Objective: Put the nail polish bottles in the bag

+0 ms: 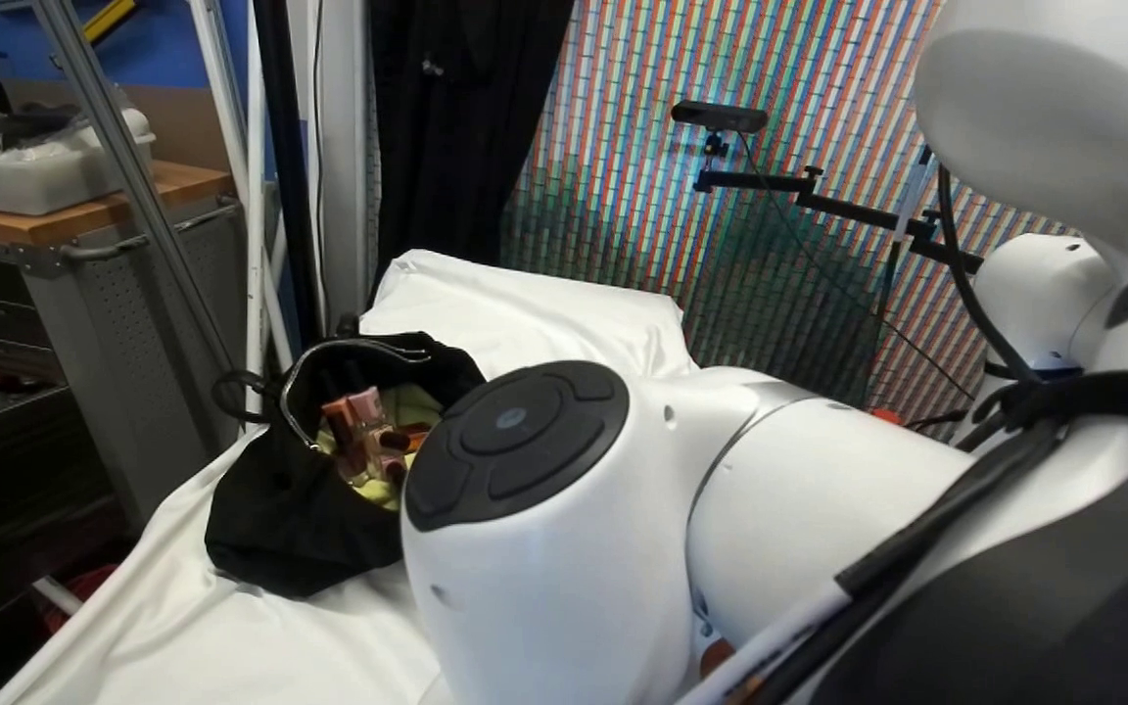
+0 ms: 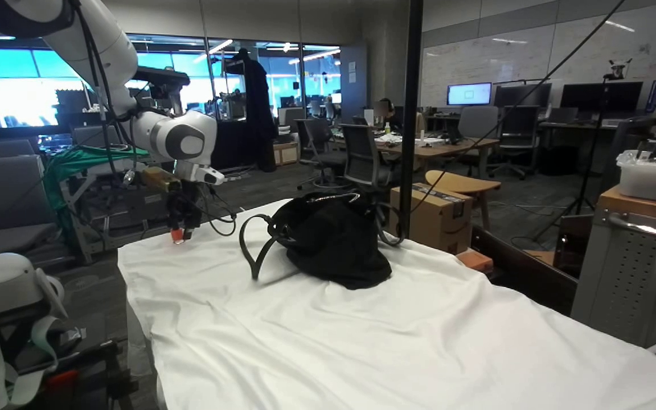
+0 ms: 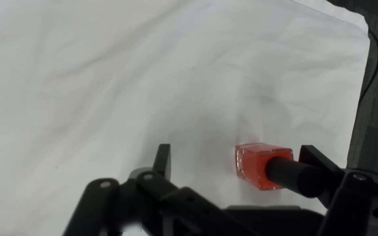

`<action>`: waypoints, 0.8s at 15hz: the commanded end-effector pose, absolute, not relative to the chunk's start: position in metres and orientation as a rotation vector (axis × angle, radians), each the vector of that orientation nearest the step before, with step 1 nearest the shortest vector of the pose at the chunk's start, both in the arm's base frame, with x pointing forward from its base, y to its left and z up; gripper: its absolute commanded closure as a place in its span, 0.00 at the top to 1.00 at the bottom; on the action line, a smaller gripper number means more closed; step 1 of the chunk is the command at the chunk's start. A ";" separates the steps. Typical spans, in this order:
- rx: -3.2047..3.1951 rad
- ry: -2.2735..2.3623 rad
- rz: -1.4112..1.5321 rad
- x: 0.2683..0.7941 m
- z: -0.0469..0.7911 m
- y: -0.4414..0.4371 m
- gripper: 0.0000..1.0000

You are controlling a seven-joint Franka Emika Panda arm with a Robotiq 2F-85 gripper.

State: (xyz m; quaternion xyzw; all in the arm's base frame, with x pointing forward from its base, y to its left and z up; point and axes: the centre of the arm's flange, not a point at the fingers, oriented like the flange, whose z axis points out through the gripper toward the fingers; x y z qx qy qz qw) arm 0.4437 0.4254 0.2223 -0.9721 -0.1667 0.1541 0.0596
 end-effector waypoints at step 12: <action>-2.868 -0.613 0.533 0.433 0.222 0.452 1.00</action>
